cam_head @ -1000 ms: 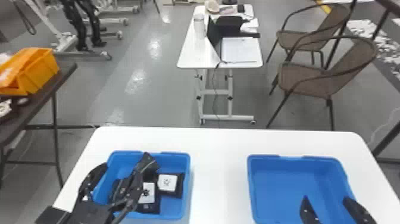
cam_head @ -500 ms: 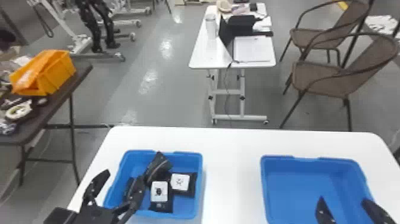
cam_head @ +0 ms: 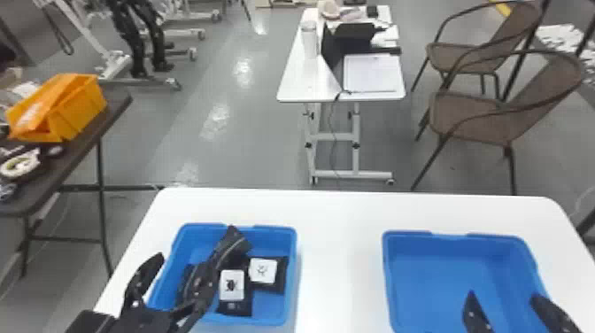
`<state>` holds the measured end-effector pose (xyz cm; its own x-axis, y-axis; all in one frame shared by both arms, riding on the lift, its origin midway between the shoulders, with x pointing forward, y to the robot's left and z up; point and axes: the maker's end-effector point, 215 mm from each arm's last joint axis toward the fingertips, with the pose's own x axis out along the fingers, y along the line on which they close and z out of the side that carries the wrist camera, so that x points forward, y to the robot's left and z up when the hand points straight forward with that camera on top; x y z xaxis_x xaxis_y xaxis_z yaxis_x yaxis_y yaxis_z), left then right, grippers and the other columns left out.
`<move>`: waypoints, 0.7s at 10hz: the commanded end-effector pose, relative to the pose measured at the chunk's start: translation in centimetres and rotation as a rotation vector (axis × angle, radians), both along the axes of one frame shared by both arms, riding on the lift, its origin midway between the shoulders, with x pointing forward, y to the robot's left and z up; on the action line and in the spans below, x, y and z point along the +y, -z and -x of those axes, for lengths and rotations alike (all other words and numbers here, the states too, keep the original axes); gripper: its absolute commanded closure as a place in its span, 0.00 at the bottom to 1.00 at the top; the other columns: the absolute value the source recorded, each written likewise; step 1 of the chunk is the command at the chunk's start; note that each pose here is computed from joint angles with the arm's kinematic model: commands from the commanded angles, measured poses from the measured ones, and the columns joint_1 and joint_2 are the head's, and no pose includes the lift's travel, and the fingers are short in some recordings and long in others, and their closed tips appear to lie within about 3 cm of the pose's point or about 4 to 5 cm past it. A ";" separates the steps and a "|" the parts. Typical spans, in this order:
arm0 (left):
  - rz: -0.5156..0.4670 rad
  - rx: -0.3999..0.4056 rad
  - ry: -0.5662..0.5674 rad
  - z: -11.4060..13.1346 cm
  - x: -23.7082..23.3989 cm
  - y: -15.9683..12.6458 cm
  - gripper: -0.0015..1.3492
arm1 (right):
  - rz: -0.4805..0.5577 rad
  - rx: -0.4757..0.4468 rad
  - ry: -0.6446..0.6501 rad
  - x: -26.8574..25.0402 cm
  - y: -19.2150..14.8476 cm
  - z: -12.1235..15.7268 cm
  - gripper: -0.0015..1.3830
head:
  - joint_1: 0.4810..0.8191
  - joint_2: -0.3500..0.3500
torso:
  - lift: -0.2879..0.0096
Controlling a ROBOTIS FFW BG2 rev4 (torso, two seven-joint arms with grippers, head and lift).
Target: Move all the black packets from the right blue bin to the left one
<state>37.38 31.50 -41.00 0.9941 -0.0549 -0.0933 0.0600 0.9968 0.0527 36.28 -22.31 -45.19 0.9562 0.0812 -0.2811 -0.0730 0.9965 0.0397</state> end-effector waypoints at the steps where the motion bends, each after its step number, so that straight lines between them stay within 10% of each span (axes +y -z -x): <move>1: 0.006 0.001 -0.005 0.0 0.0 0.1 0.16 | -0.002 -0.001 0.001 0.0 0.0 0.0 0.15 | 0.63 0.70 | 0.97; 7: 0.005 -0.010 -0.005 0.0 -0.1 -0.3 0.16 | -0.008 -0.008 0.000 0.1 0.0 0.0 0.15 | 0.63 0.71 | 0.97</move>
